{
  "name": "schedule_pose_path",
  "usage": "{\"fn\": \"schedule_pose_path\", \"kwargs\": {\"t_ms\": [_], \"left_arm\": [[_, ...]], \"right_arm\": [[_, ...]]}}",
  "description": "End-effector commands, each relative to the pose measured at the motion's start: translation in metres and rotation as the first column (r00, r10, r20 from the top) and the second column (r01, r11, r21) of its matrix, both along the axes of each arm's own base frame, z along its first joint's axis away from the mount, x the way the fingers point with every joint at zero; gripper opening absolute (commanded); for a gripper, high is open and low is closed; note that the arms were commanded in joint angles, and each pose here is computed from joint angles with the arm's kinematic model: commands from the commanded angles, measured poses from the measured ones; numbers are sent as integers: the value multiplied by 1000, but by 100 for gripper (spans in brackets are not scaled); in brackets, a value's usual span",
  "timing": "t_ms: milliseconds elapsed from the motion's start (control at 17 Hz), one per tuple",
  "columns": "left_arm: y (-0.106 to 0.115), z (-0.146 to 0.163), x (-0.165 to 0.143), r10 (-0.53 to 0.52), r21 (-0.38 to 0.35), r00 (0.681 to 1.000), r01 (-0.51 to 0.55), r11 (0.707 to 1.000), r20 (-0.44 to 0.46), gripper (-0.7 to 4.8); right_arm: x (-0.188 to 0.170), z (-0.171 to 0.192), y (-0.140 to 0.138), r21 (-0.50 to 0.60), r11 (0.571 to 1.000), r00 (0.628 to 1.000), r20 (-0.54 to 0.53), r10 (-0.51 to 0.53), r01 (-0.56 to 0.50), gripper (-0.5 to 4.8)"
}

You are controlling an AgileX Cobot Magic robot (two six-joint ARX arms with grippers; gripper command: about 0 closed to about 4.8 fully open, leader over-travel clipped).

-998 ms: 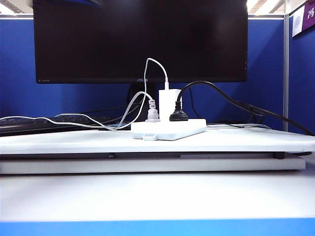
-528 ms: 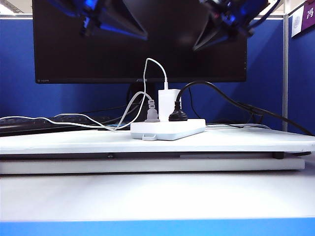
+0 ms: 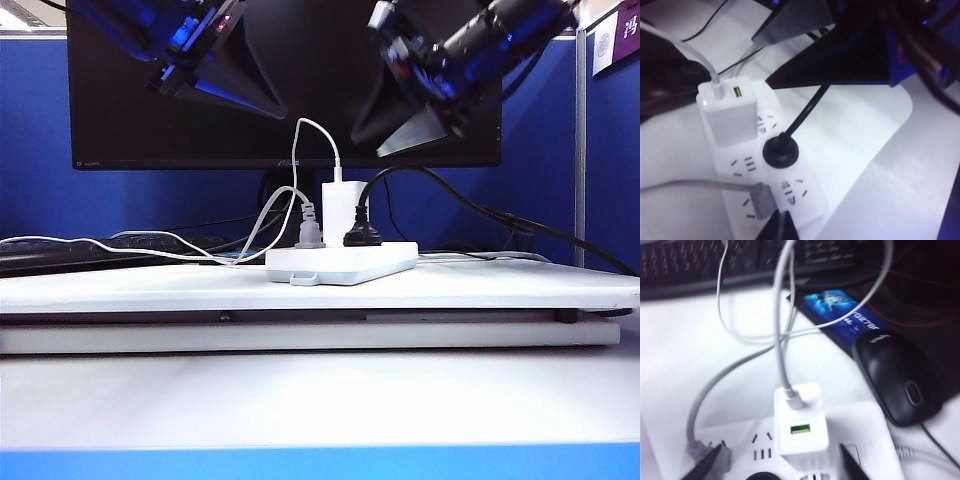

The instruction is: Unplug the white charger from the socket, then place it next to the socket.

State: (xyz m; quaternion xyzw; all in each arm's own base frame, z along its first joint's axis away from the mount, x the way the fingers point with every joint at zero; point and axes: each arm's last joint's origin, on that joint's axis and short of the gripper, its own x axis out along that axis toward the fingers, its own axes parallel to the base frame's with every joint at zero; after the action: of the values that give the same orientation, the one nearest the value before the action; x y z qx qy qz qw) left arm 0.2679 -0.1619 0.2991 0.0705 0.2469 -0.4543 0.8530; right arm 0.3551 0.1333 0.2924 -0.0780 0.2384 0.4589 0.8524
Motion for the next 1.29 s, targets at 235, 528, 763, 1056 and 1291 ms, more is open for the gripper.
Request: {"fn": "schedule_pose_path", "kwargs": {"t_ms": [235, 528, 763, 1056, 1291], "left_arm": [[0, 1, -1, -5, 5, 1000, 5, 1000, 1, -5], [0, 1, -1, -5, 5, 1000, 5, 1000, 0, -5], [0, 1, -1, -8, 3, 1000, 8, 1000, -1, -5], [0, 1, -1, -14, 0, 1000, 14, 1000, -3, -5], [0, 1, -1, -14, -1, 1000, 14, 1000, -1, -5]], "right_arm": [[7, -10, 5, -23, 997, 997, 47, 69, -68, 314], [17, -23, 14, -40, 997, 996, 59, 65, -63, 314], [22, -34, 21, -58, 997, 997, 59, 57, -54, 314], [26, -40, 22, -92, 996, 997, 75, 14, -7, 277], [26, -41, 24, -92, 996, 997, 74, 16, -9, 229]]}}
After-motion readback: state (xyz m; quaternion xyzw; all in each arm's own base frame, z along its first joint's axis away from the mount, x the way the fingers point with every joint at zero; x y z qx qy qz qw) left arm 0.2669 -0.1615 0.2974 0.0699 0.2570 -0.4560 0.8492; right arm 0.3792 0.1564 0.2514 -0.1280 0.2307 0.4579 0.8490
